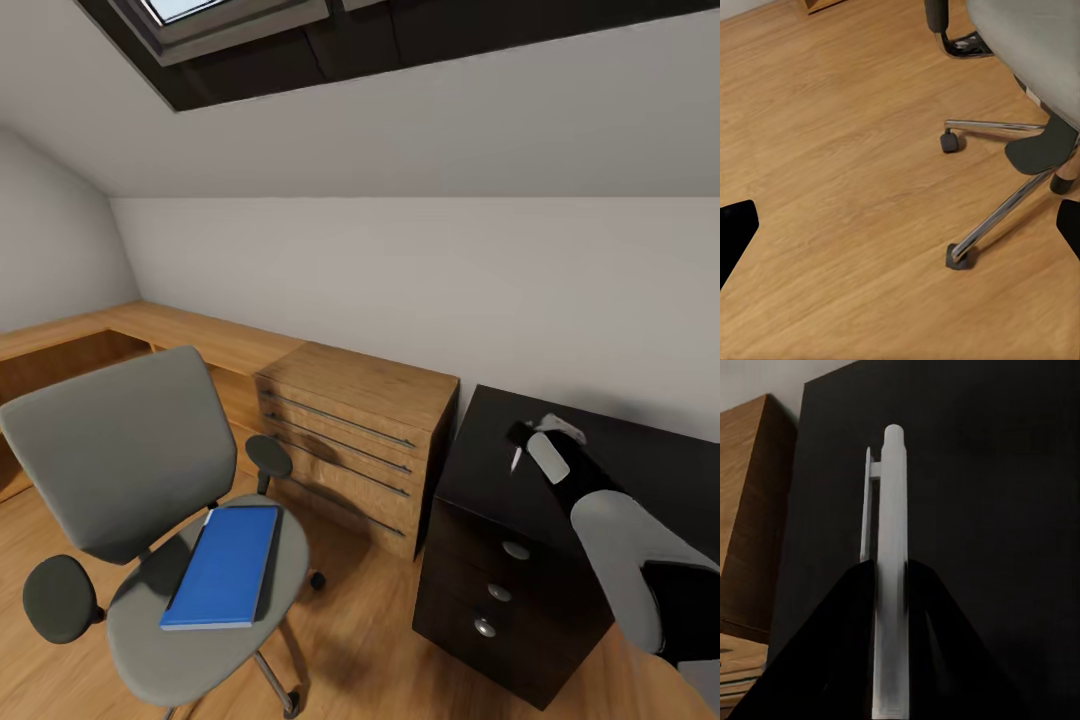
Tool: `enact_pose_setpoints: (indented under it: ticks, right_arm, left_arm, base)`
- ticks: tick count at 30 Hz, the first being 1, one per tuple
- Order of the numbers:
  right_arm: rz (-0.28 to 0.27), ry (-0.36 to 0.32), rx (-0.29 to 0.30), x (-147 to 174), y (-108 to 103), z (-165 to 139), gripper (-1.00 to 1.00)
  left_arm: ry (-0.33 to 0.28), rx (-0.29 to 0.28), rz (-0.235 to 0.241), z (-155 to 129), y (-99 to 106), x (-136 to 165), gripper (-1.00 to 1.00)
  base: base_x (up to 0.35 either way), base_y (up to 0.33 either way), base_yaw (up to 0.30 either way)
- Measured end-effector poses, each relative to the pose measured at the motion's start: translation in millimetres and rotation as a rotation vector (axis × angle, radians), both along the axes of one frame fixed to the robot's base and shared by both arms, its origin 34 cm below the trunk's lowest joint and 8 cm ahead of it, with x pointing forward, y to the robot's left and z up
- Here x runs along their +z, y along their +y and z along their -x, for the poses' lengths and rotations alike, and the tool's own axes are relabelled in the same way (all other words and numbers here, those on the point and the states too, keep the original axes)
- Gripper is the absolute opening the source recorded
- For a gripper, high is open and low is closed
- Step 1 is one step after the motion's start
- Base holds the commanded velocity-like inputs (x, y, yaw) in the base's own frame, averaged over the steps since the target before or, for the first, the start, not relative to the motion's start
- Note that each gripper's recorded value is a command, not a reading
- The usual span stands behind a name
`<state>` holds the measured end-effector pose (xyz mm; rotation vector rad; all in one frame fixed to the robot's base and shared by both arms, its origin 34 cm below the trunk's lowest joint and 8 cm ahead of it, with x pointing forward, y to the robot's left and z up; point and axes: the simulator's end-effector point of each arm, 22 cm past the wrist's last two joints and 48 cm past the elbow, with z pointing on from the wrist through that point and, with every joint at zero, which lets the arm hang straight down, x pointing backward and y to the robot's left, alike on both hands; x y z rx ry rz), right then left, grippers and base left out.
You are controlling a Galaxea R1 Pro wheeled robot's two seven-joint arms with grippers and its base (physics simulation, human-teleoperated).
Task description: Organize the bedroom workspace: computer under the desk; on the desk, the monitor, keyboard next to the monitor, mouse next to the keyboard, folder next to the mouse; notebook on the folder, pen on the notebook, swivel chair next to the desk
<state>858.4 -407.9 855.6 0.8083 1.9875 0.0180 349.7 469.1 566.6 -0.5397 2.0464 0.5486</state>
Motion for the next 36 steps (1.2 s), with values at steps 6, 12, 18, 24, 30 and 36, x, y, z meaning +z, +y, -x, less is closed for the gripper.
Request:
enact_pose_setpoints:
  ticks: [6,12,18,24,30,36]
  right_arm:
    - [0.037,-0.023,-0.01,-1,9,-4,-1.0]
    - [0.017,0.046,0.012,-36,36,6,-1.0]
    - [0.003,0.103,0.028,-62,51,18,-1.0]
    - [0.011,0.124,0.039,-71,56,23,-1.0]
    - [0.02,0.151,0.051,-86,62,32,-1.0]
    - [0.019,0.171,0.051,-94,63,38,-1.0]
  left_arm:
    - [0.0,-0.001,0.001,0,0,0,1.0]
    - [0.001,-0.001,0.001,0,0,0,1.0]
    - [0.002,0.0,0.0,1,0,0,1.0]
    - [0.002,-0.001,0.0,1,0,0,1.0]
    - [0.002,0.0,0.0,1,0,0,1.0]
    - [0.002,0.0,0.0,1,0,0,1.0]
  base:
    - [0.151,0.0,0.0]
    - [0.157,0.0,0.0]
    - [0.029,0.0,0.0]
    - [0.005,0.0,0.0]
    - [0.0,0.0,0.0]
    - [0.0,0.0,0.0]
